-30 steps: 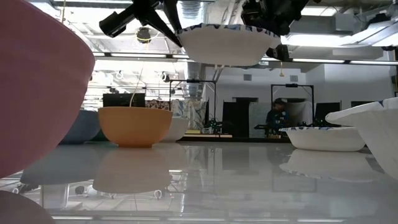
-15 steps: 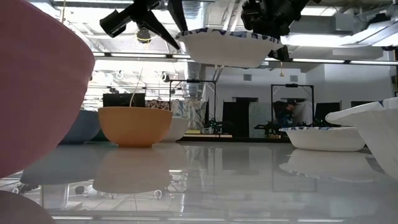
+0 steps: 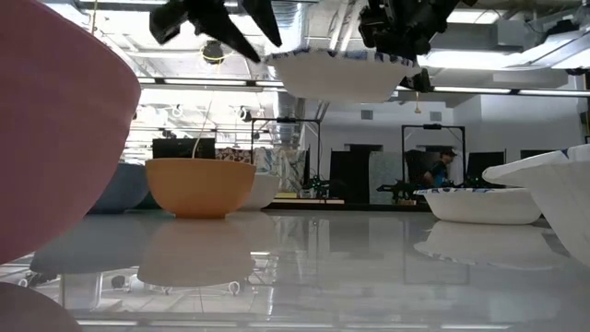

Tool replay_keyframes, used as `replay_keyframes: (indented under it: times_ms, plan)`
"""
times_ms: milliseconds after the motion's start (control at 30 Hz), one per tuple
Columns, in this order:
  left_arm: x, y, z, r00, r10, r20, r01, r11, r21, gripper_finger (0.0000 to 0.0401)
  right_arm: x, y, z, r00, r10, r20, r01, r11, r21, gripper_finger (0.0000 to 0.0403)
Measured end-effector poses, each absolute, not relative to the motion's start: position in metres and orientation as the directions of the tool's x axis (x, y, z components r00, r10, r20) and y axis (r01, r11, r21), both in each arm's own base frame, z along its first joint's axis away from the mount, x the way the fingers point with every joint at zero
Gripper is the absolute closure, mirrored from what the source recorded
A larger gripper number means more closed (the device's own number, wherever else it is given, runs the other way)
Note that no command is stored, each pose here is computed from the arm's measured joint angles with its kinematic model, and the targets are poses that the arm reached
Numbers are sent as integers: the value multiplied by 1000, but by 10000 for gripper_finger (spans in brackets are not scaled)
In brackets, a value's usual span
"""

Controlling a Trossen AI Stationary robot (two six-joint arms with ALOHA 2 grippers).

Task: Nest bowls inside each other
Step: Stack the top left white paper bowl on top of the bottom right white paper bowl

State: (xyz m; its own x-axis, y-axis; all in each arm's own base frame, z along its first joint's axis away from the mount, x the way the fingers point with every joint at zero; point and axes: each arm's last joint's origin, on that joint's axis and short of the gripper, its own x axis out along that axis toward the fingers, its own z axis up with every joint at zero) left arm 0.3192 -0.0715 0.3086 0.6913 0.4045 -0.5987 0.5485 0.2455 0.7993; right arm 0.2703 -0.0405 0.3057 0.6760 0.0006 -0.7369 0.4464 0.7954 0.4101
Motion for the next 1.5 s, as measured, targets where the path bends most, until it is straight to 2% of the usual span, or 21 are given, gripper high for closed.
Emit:
replay_keyframes:
  times_ms: [167,333,533,733,900,1267,1500]
  plan:
    - [304,-62,333,730,405,-550,357,461,813,250,267,-44,303,650,0,-760,470,786,402,386]
    - [284,-51,358,768,408,-494,100,685,722,250,267,-42,303,652,65,-756,439,780,445,386]
    - [258,-44,383,812,396,-429,-100,818,567,250,266,-32,302,628,157,-762,398,777,488,386]
    - [237,-40,401,853,353,-383,-186,893,409,250,261,-4,297,537,239,-809,347,811,471,386]
    - [225,-37,409,872,335,-357,-217,918,332,250,255,25,294,458,296,-838,288,843,455,386]
    - [221,-36,409,866,338,-370,-208,914,349,250,240,92,294,399,348,-848,110,900,421,386]
    - [221,-37,409,871,319,-374,-190,920,342,250,236,116,290,456,341,-822,71,907,416,386]
